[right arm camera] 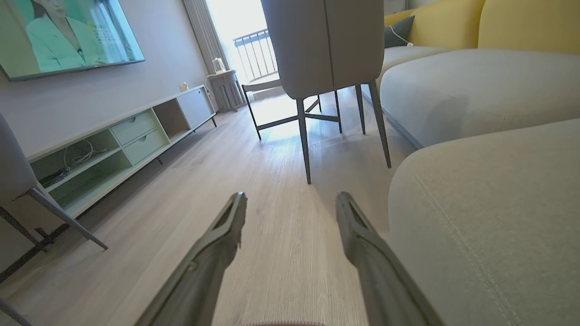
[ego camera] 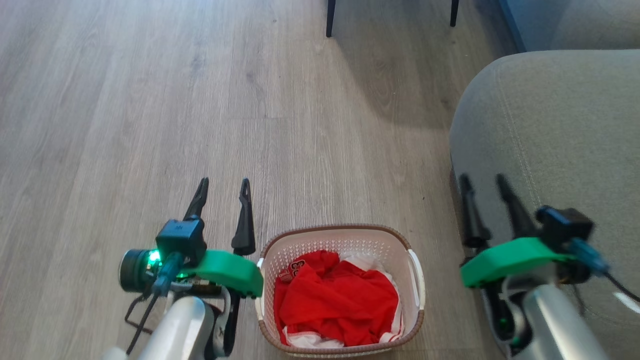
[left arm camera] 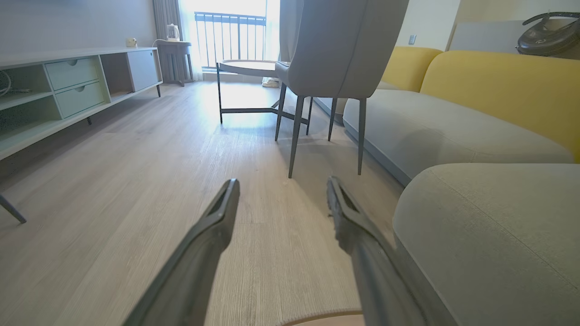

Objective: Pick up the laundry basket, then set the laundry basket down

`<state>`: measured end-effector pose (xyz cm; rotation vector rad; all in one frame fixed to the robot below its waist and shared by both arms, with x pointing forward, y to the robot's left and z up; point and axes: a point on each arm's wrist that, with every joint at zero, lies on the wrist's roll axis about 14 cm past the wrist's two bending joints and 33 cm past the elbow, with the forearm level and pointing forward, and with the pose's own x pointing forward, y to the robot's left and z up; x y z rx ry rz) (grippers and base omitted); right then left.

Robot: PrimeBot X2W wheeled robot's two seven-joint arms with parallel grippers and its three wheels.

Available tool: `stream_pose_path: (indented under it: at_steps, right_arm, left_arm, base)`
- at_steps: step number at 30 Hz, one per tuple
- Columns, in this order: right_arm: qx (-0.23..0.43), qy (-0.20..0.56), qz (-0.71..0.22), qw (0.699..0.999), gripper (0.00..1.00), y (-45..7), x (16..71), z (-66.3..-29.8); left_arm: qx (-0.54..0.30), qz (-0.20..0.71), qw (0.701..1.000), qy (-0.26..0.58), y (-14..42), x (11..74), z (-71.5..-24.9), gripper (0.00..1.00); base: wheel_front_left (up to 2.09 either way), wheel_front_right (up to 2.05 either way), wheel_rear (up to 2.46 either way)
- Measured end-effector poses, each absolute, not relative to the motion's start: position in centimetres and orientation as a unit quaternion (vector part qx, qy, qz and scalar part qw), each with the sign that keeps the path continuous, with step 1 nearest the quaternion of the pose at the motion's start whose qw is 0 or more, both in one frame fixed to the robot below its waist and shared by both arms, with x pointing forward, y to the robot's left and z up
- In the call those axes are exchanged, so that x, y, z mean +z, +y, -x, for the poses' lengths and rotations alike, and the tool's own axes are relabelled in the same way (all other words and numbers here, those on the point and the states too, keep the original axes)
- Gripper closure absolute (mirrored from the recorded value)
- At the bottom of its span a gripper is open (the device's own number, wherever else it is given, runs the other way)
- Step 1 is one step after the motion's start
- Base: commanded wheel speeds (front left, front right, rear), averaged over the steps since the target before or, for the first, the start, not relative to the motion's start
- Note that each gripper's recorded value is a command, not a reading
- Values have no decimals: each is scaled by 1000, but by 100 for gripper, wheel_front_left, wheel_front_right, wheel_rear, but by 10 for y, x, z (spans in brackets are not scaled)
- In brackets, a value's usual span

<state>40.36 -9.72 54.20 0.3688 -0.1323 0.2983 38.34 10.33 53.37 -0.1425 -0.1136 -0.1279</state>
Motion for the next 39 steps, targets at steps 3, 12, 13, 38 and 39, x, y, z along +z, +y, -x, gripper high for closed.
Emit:
stream_pose_path:
  at_steps: [3,12,13,38,39]
  right_arm:
    - [134,-101,-172,971,0,-110,560,-401]
    - [112,-93,-125,981,0,-123,547,-383]
    - [110,-89,-120,983,0,-125,544,-381]
    - [95,-78,-121,985,0,-132,536,-376]
    - [95,-79,-121,985,0,-132,536,-376]
  left_arm:
    - [-60,73,993,-71,105,540,-379,0]
    - [-39,77,994,-65,123,531,-370,0]
    - [-36,77,994,-64,124,530,-370,0]
    - [-49,89,994,-41,119,515,-363,0]
    - [-50,89,994,-41,118,516,-363,0]
  base:
    - [0,0,0]
    - [0,0,0]
    - [0,0,0]
    - [0,0,0]
    - [0,0,0]
